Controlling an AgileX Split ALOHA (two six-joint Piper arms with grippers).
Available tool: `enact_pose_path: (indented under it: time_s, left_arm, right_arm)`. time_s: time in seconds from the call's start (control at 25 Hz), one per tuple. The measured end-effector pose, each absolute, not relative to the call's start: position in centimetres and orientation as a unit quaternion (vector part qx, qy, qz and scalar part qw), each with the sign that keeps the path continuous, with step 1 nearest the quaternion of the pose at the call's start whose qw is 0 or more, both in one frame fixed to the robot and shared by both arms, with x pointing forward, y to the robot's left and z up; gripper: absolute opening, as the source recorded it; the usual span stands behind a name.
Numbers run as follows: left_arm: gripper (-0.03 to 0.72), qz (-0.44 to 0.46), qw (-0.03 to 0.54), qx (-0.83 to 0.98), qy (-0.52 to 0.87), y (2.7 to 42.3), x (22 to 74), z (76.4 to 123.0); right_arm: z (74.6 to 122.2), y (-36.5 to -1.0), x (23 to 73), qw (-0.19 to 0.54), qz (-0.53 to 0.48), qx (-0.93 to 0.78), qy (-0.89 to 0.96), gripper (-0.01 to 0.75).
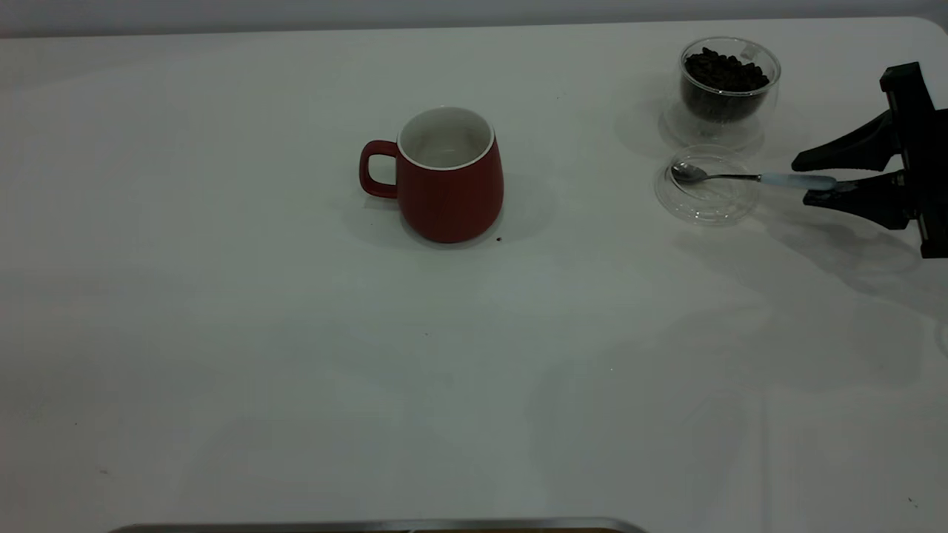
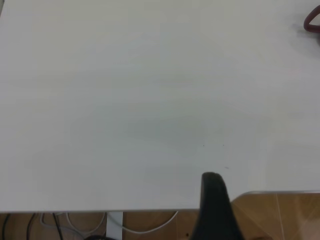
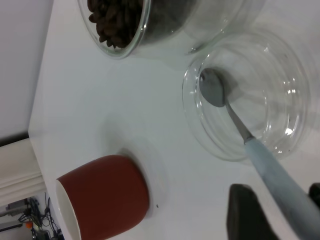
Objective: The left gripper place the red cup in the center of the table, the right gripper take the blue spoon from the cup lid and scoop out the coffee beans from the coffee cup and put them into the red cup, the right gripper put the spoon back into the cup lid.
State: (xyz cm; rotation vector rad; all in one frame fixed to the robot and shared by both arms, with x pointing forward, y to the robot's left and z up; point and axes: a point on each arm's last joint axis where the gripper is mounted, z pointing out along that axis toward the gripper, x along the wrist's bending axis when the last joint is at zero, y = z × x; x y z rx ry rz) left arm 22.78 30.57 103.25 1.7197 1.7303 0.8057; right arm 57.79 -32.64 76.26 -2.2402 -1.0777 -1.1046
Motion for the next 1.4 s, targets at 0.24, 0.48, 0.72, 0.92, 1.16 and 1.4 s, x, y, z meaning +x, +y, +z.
enact_pose_path:
  time_s: [0.24,0.48,0.72,0.92,1.16,1.4]
  left_arm:
    - [0.587,0.301,0.282,0.642,0.646,30.6,22.8,103.2]
    - [0.587,0.301,0.282,0.642,0.646,30.6,22.8,103.2]
    - [0.587,0.301,0.282,0.642,0.646,30.6,22.8,103.2]
    - [0.587,0.301,0.282,0.642,0.646,30.6,22.8,103.2]
    - [0.587,0.301,0.282,0.643,0.646,30.6,22.8,103.2]
    - [0.587,0.301,0.282,0.643,0.646,30.6,22.8,103.2]
  right_arm:
    - [76.1,-32.7,57.7,0.207,-0.388,-0.812,-0.383,0.503]
    - [75.4,-33.0,57.0,0.211,-0.330,-0.834,-0.389,0.553]
    - [76.3,-33.4,56.6,0.197,-0.283,-0.839,-0.421,0.556]
    - [81.8,-34.3,57.3,0.145,-0.267,-0.836,-0.457,0.558]
    - [92.1,-34.4,55.8,0.073,-0.257,-0.800,-0.537,0.558]
    - [101.9,-32.5,51.0,0.035,-0.293,-0.702,-0.648,0.558]
